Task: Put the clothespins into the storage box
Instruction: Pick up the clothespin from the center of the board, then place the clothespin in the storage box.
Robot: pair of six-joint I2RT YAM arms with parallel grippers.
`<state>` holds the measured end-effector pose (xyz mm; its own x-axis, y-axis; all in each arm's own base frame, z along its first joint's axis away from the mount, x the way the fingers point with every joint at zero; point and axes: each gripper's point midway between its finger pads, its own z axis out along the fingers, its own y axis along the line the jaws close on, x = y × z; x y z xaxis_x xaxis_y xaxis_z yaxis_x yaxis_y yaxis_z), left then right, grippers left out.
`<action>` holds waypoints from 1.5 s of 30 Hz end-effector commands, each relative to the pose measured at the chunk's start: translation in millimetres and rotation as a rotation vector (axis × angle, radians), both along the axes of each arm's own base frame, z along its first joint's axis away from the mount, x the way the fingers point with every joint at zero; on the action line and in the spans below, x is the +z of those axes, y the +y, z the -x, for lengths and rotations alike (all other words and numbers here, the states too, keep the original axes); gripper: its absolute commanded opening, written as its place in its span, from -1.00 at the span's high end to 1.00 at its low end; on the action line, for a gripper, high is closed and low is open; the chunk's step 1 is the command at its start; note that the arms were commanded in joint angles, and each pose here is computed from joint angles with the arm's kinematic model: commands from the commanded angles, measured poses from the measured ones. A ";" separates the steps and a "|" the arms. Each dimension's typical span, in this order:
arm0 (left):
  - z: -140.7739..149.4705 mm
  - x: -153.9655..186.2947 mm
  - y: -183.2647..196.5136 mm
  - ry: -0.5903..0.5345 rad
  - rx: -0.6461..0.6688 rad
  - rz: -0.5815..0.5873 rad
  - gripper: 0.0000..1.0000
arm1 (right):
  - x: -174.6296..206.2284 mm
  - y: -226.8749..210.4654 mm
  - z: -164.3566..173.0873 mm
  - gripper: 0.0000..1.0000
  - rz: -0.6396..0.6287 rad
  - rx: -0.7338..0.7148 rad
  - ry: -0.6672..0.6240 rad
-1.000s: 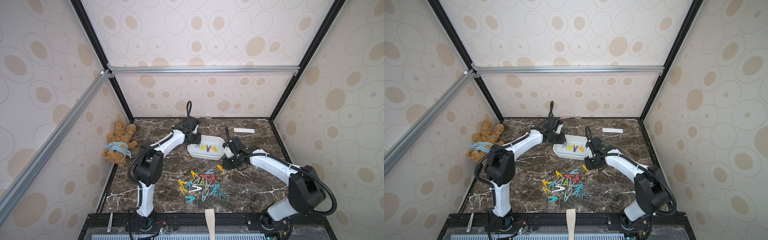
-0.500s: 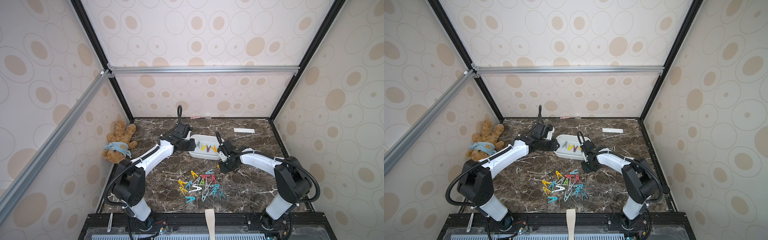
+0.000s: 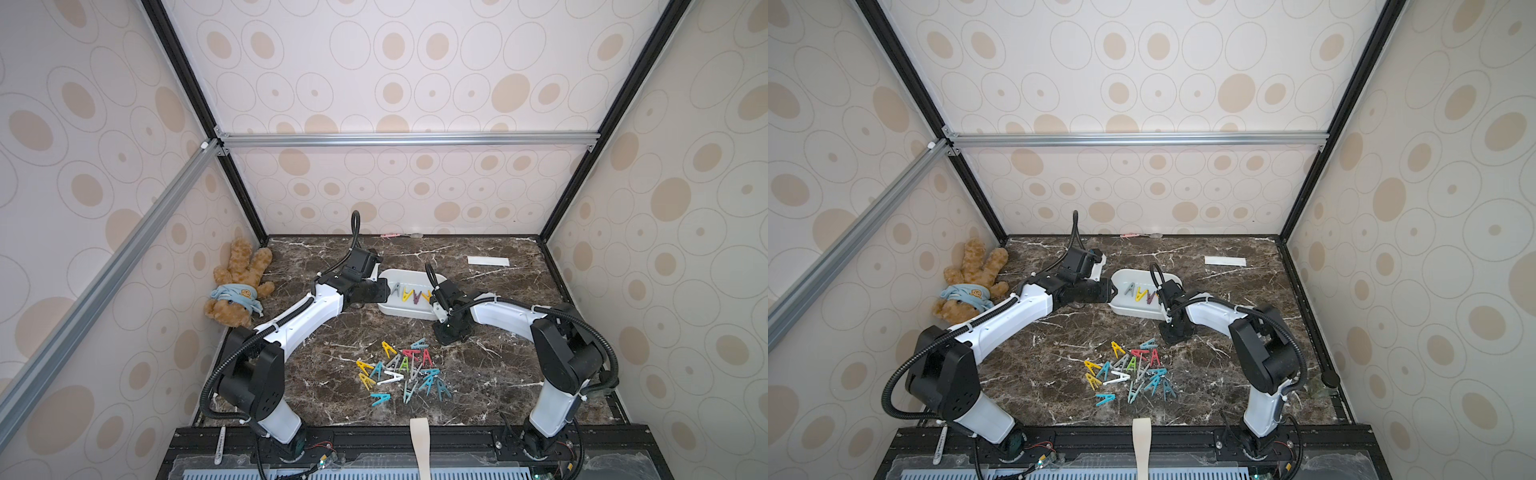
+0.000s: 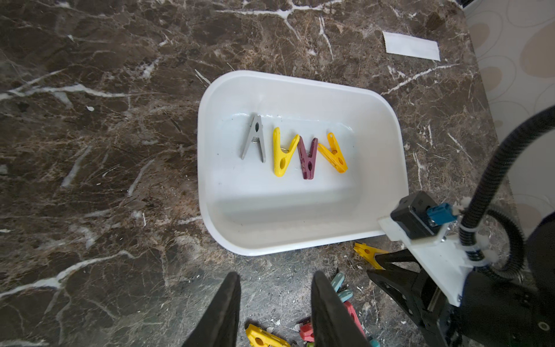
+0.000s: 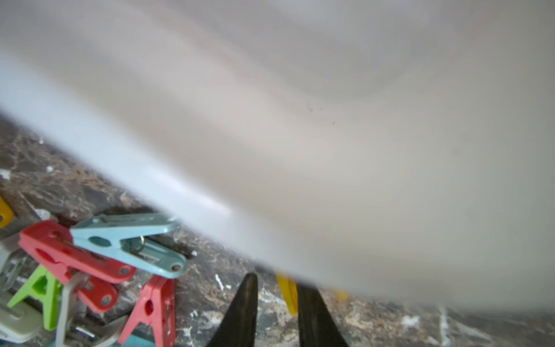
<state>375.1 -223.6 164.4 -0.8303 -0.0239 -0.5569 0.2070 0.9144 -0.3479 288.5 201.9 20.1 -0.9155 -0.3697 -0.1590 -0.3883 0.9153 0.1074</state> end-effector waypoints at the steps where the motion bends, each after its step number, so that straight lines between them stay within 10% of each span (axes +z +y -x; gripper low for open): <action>1: -1.6 9.6 7.0 -0.023 0.032 0.005 0.20 | -1.1 3.5 -4.6 0.53 0.003 0.015 -0.001; 22: -8.8 14.3 27.2 -0.081 0.146 0.015 0.20 | 79.6 13.3 26.9 1.00 -0.154 0.071 0.022; 30: 7.2 -6.8 58.1 -0.031 0.199 -0.035 0.14 | 120.8 55.9 -35.9 1.00 -0.322 0.043 -0.018; 45: 69.4 -31.7 93.4 0.061 0.291 -0.050 0.07 | 67.6 67.9 -134.2 0.94 -0.272 -0.029 -0.016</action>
